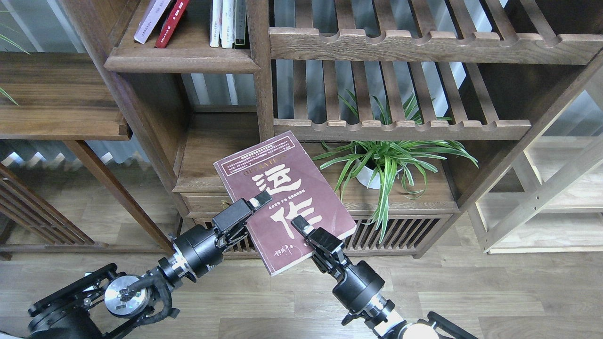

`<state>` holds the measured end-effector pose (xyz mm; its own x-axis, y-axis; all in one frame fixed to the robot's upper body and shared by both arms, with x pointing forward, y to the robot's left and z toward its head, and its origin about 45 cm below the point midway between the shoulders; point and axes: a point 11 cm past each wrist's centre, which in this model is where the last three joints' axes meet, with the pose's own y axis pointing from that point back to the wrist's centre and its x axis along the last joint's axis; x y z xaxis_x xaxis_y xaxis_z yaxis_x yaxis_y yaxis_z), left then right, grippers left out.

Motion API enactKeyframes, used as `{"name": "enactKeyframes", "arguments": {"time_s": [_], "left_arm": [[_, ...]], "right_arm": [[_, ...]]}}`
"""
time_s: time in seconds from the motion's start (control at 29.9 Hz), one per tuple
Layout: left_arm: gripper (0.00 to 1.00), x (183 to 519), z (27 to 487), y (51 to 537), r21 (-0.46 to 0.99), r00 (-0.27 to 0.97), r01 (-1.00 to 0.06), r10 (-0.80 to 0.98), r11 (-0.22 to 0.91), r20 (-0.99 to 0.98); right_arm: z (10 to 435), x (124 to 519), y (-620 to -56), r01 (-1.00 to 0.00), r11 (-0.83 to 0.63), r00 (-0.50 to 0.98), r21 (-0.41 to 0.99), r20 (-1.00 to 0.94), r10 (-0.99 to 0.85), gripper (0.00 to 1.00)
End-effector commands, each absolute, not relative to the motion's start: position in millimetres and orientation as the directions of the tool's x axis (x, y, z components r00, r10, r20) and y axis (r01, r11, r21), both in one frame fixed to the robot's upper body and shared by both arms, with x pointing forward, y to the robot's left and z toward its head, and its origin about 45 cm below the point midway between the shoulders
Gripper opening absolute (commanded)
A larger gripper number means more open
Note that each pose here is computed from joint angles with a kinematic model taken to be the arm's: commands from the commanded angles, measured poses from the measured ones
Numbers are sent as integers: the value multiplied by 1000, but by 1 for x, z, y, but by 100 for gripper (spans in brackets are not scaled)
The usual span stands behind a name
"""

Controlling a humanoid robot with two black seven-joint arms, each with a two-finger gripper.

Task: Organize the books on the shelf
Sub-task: 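Grasp the maroon book with the left gripper beside the right gripper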

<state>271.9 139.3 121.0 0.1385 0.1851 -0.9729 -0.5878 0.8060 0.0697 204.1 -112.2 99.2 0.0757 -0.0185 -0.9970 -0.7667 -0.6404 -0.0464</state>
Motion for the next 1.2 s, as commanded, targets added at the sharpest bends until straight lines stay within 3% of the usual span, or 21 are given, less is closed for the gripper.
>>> {"name": "enactKeyframes", "arguments": {"time_s": [0.0, 0.1, 0.17, 0.27, 0.5, 0.9, 1.17], "left_arm": [[96, 274, 123, 138, 66, 145, -586, 184, 807, -972], [93, 274, 122, 140, 69, 146, -585, 188, 808, -971], [82, 273, 122, 140, 73, 147, -577, 192, 813, -970], [74, 273, 122, 139, 75, 149, -566, 191, 821, -970], [41, 270, 122, 136, 78, 149, -545, 188, 835, -971], [7, 273, 124, 133, 65, 152, -551, 177, 832, -972], [3, 273, 125, 132, 63, 150, -551, 174, 832, -973]], "right_arm": [[99, 203, -110, -765, -643, 73, -47, -997, -13, 2], [99, 203, -110, -765, -643, 74, -48, -997, -13, 2], [100, 204, -109, -762, -645, 78, -51, -997, -14, 2], [101, 205, -109, -762, -645, 80, -53, -997, -13, 2], [102, 206, -106, -761, -646, 83, -60, -997, -5, 2], [103, 206, -104, -763, -643, 83, -65, -997, 1, 2], [103, 206, -105, -765, -641, 80, -63, -997, 2, 4]]}}
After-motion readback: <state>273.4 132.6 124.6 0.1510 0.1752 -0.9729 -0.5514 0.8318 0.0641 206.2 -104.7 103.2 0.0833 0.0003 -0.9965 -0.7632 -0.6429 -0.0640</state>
